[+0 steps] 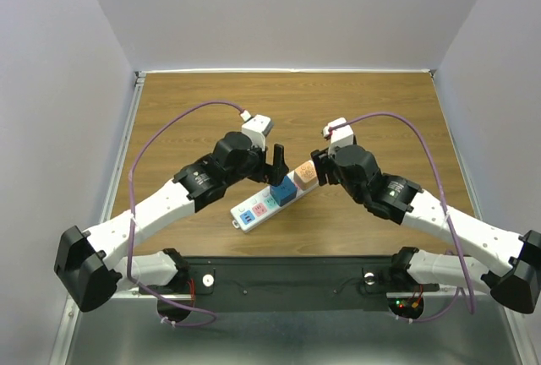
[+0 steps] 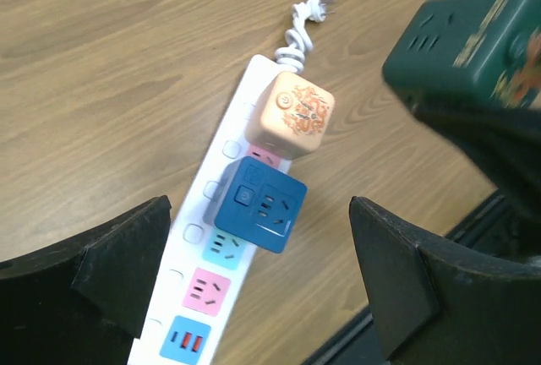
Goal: Insert the plug
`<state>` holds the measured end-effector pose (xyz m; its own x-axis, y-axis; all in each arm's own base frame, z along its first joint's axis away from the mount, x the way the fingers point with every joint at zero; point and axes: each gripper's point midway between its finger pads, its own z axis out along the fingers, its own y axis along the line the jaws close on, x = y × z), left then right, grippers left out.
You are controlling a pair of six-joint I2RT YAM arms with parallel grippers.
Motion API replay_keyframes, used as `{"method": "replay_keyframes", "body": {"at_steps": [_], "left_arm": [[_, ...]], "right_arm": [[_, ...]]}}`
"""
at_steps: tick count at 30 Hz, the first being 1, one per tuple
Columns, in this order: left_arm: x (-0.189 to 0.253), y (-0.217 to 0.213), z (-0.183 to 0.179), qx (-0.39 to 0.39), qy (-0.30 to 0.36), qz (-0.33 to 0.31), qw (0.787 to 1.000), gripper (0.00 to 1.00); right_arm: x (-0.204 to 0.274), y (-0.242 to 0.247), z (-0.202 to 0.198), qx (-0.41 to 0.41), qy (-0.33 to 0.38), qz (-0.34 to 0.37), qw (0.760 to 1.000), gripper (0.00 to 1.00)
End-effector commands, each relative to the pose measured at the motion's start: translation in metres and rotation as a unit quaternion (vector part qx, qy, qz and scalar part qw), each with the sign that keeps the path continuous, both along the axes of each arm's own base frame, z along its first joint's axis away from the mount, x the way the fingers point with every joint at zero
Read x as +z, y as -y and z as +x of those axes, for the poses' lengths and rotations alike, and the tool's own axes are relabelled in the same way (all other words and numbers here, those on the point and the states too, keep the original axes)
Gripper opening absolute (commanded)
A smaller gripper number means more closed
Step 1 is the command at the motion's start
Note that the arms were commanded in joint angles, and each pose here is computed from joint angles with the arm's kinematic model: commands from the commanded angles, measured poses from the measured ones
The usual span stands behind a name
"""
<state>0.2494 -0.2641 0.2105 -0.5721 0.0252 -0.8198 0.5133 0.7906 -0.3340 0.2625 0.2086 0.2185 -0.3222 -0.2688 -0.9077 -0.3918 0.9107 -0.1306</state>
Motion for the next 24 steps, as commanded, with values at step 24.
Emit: {"method": "replay_keyframes", "body": {"at_steps": [24], "left_arm": [[-0.09,0.048,-0.009,-0.108,0.053,0.183,0.976,0.99]], "right_arm": [[0.055,0.031,0.02,-0.087,0.043,0.123,0.988,0.0]]}}
